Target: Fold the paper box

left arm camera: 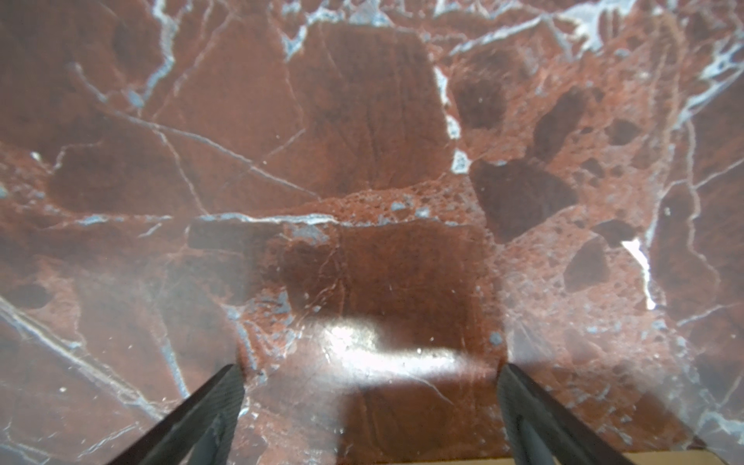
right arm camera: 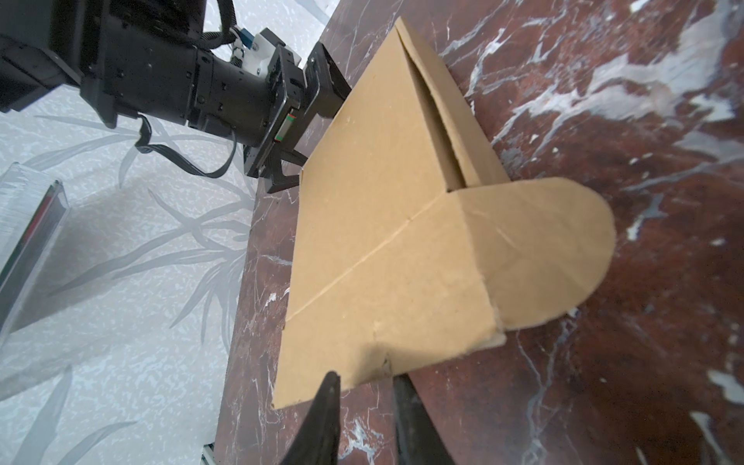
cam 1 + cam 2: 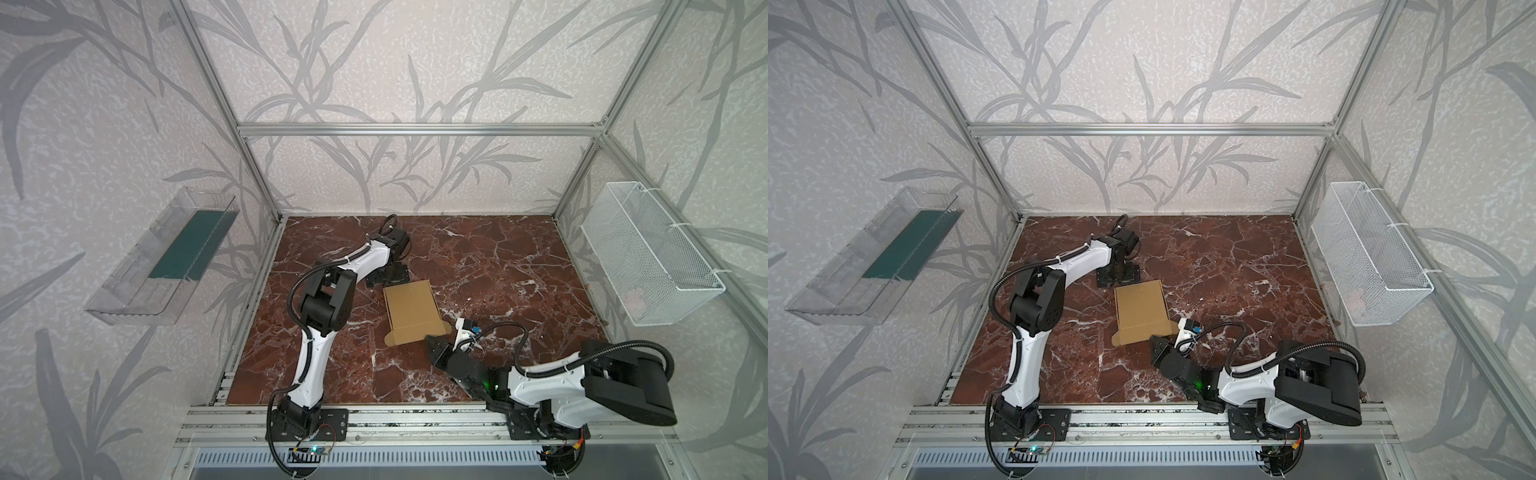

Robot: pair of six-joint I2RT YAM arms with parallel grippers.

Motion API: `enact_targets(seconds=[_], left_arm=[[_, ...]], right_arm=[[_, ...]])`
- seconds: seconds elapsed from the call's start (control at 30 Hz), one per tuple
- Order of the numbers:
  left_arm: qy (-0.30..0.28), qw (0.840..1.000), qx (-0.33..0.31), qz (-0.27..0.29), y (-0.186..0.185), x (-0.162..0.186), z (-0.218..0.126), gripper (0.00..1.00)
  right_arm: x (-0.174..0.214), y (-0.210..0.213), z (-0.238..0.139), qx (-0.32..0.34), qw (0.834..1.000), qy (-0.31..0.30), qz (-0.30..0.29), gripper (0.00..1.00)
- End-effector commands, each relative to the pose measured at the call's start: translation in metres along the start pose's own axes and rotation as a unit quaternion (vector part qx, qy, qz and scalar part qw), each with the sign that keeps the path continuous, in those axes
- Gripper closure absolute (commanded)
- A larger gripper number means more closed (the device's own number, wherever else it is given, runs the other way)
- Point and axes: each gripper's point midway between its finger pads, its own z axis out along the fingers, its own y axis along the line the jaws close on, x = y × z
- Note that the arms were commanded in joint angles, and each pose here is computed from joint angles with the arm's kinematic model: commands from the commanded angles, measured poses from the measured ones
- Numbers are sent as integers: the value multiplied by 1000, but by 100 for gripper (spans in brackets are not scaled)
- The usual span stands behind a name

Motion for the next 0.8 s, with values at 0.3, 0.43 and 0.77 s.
enact_targets(seconds=[0.3,0.43,0.77], left_arm=[[48,998,-41,28,13,31,16,1],[42,998,-41,29,13,28,12,1],[14,999,-30,30,10,16,-9,1]], right_arm=[[4,6,-17,23,999,16,-35,56],[-2,13,-38,41,996,26,-78,49],[-25,74,-64,-21,978,37,-206,51]])
